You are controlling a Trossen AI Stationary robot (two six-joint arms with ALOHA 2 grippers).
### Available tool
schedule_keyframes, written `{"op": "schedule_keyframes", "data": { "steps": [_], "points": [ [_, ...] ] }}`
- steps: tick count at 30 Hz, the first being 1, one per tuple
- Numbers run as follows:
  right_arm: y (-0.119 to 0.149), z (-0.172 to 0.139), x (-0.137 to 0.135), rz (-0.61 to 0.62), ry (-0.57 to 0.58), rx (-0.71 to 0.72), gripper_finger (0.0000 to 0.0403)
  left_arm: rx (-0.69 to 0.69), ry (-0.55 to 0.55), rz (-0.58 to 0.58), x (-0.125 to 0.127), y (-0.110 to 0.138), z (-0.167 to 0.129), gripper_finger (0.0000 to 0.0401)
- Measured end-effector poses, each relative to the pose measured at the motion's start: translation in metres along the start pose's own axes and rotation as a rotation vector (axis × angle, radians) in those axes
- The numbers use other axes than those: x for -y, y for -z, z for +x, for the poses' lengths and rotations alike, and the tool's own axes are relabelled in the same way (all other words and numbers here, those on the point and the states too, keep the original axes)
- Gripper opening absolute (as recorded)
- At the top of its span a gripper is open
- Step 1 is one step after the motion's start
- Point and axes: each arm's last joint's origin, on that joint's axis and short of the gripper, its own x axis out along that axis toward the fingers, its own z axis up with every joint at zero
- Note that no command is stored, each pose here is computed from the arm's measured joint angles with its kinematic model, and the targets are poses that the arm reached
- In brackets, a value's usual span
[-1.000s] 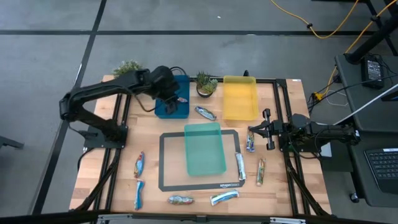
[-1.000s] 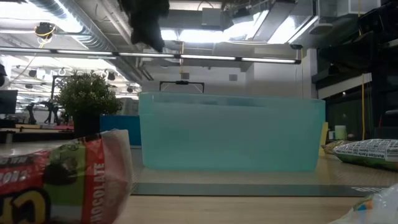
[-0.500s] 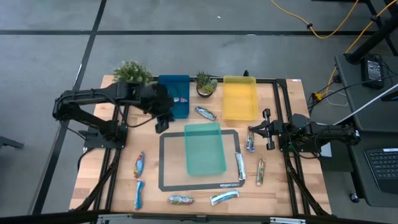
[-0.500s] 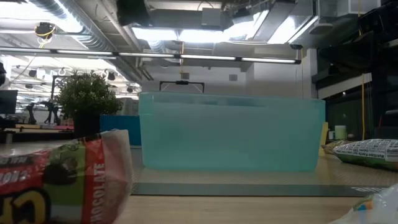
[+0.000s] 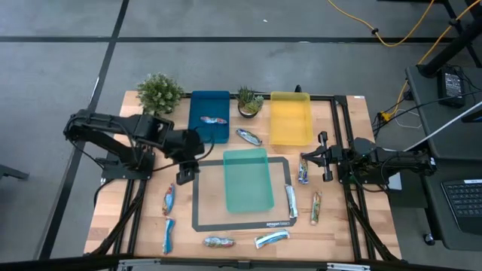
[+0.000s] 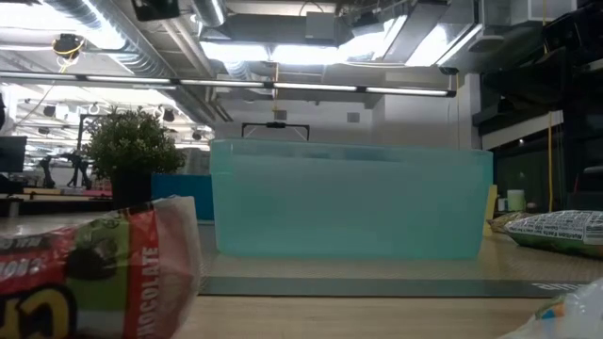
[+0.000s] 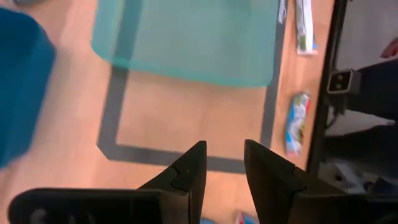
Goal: Pick and place Granola Bars by type
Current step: Put the red granola bar into the dark blue bin
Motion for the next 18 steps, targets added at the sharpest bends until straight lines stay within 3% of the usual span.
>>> {"op": "schedule_keyframes", "data": {
  "steps": [9,18],
  "points": [
    [0.0,0.0,0.0,0.0,0.0,0.0,0.0017,-0.069,-0.016,-0.085,0.021,0.02,0.002,0.0099],
    [0.0,0.0,0.0,0.0,0.0,0.0,0.0016,-0.089,-0.098,-0.262,0.044,0.047,0.001,0.0097]
  ]
}}
